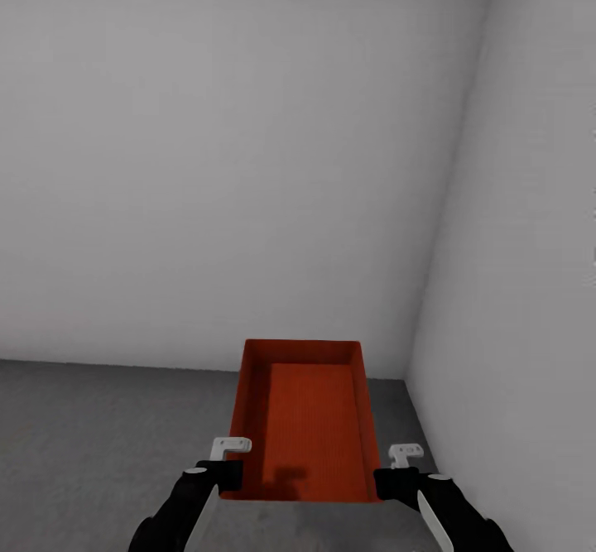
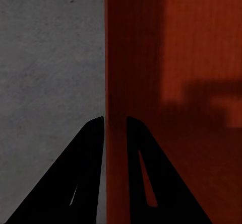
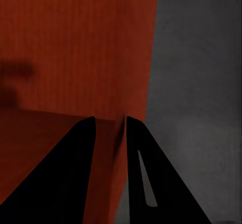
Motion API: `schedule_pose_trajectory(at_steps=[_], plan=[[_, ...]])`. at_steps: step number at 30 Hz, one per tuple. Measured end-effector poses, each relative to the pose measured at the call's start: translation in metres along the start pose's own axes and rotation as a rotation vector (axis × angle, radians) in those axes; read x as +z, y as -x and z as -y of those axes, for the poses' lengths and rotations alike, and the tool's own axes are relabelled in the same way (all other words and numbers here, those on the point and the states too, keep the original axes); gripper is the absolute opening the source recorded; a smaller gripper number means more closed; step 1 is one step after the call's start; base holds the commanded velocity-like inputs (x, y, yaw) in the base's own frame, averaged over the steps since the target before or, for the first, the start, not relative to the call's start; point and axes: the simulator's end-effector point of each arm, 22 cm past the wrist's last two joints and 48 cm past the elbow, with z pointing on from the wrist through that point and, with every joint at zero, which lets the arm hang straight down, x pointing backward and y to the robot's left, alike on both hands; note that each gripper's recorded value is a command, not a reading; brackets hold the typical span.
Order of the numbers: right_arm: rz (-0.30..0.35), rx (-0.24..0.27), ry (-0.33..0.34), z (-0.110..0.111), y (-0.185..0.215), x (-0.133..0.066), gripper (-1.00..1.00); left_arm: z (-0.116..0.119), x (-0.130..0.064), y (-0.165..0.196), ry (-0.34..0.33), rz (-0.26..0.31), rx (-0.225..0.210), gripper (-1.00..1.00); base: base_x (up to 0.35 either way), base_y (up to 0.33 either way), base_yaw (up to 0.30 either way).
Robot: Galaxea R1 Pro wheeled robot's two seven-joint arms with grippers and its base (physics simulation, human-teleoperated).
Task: Move the two storage containers from the living room to the garage. In the garage, place one container on the floor and stack the other container on top of it (either order is fine).
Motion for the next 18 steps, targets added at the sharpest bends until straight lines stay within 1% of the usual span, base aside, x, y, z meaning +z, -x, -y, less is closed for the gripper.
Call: schedule_pose_trajectory(at_steps=[4,7,14,16,18], plan=[[0.000,0.000,0.000,-0.0005,0.0000,0.0001,-1.00,-0.0006,0.0000,0.0000,0.000,0.000,-0.001,-1.00,0.036,0.000,-0.026],[0.001,0.000,0.000,-0.0005,0.0000,-0.0003,-1.00,-0.0005,-0.0004,0.0000,0.000,0.001,-0.001,-1.00,0.235,0.000,-0.004],[0.001,0.000,0.000,-0.0006,0.0000,-0.0003,-1.00,-0.0006,-0.0005,0.0000,0.000,0.001,-0.001,-1.00,0.309,0.000,0.000],[0.000,0.000,0.000,-0.0006,-0.0001,-0.0001,-1.00,-0.0007,-0.0002,-0.0001,0.000,0.000,-0.001,-1.00,0.122,0.000,-0.003],[0.000,0.000,0.000,-0.0010,0.0000,0.0002,-1.00,-0.0011,0.0000,-0.0001,-0.001,0.000,0.000,-1.00,0.035,0.000,-0.115]])
